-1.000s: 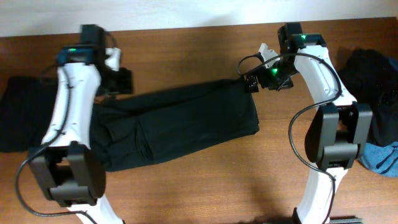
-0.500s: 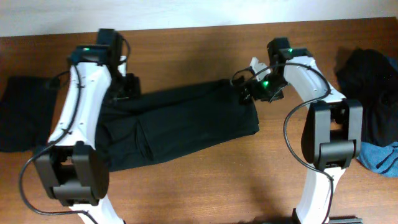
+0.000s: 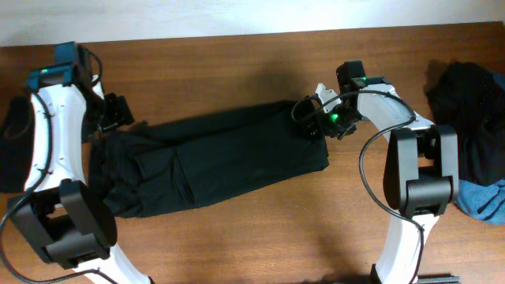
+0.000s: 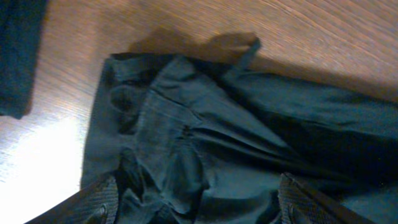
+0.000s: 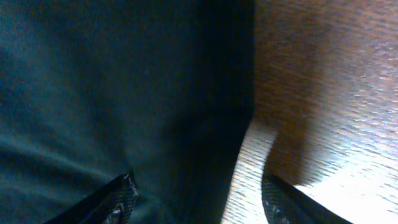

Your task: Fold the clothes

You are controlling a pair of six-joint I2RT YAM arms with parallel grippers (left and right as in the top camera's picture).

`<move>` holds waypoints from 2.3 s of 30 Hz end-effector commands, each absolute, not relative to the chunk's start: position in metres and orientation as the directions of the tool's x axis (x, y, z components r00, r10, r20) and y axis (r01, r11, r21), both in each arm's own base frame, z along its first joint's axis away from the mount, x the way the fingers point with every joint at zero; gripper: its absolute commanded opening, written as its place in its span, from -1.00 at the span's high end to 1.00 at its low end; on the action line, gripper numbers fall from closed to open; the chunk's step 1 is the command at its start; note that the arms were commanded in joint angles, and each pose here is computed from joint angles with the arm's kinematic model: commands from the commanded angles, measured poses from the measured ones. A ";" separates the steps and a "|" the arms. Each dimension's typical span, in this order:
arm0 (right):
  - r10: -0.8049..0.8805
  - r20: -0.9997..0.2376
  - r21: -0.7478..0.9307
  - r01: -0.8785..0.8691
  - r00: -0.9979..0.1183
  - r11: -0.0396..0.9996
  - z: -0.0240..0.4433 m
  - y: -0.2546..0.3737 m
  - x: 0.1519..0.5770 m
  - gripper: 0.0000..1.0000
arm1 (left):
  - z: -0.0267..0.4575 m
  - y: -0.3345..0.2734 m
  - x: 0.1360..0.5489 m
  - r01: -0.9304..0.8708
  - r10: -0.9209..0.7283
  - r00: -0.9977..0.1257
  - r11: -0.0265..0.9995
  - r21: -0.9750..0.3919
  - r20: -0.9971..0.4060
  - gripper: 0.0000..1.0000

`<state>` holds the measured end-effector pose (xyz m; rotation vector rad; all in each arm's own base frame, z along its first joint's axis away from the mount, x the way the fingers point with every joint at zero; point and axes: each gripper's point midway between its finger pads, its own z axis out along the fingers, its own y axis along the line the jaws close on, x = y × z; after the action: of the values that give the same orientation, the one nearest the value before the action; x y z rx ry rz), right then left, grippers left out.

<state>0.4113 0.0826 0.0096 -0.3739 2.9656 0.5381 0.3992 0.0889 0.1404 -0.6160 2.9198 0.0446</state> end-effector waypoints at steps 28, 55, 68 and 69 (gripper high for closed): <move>-0.014 -0.114 0.299 -0.048 -0.993 0.953 0.068 -0.057 0.421 0.92 | 0.137 0.112 0.397 -0.458 -0.461 -0.874 0.887 -0.056 -0.154 -0.64; -0.343 -0.275 0.185 -0.399 -0.898 0.898 0.211 0.094 0.437 0.92 | 0.140 0.101 0.410 -0.387 -0.407 -0.895 0.912 -0.134 -0.185 -0.64; -0.440 -0.301 0.229 -0.512 -0.846 0.828 0.239 0.221 0.388 0.92 | 0.140 0.101 0.412 -0.386 -0.406 -0.894 0.913 -0.134 -0.190 -0.64; -0.445 -0.324 0.225 -0.525 -0.835 0.821 0.247 0.225 0.387 0.92 | 0.140 0.101 0.411 -0.386 -0.406 -0.894 0.913 -0.135 -0.190 -0.64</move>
<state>0.3920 0.2033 0.2111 -0.7455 2.8537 0.3844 0.4111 0.1011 0.1438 -0.6191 2.8512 -0.1236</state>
